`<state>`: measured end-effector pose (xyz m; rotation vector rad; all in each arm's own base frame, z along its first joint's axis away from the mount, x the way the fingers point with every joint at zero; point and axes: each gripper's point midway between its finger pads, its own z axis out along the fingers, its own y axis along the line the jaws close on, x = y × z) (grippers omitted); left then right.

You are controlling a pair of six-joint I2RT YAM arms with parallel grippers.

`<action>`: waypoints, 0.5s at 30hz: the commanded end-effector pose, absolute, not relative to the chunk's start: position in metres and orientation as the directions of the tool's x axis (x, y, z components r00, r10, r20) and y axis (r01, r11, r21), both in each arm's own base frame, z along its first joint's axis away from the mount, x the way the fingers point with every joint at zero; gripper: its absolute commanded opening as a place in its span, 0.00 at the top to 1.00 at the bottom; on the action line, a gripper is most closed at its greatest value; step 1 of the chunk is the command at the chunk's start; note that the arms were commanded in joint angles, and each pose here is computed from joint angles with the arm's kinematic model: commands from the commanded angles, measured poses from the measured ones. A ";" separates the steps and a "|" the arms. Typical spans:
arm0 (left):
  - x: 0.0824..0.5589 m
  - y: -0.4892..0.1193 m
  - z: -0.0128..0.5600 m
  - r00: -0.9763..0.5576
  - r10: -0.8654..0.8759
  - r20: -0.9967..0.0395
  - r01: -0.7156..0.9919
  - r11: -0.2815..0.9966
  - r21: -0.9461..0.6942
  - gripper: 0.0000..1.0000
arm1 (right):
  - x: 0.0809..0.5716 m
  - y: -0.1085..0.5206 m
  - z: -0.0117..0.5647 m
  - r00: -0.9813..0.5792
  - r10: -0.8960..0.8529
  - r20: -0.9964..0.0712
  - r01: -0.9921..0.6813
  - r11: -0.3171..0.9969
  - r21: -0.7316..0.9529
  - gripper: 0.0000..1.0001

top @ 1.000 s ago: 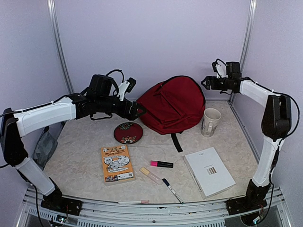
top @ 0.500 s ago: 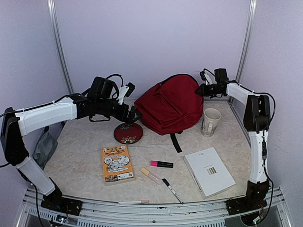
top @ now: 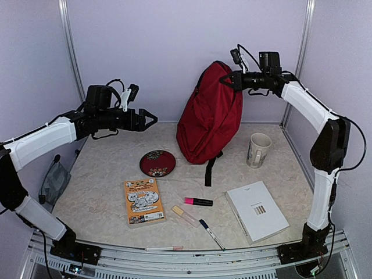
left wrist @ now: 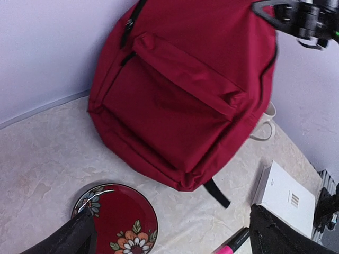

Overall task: Pack the student bag
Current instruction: Pick up the student bag from the corner of the board, then pass from the right arm to the left

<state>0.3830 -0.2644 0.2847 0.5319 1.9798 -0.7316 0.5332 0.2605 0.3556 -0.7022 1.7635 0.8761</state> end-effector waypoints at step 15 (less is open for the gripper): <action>0.258 -0.245 0.408 0.009 0.049 -0.999 0.914 0.405 0.028 0.01 | 0.244 0.365 0.497 0.235 -0.155 -0.960 -0.972 -0.031 -0.233 1.00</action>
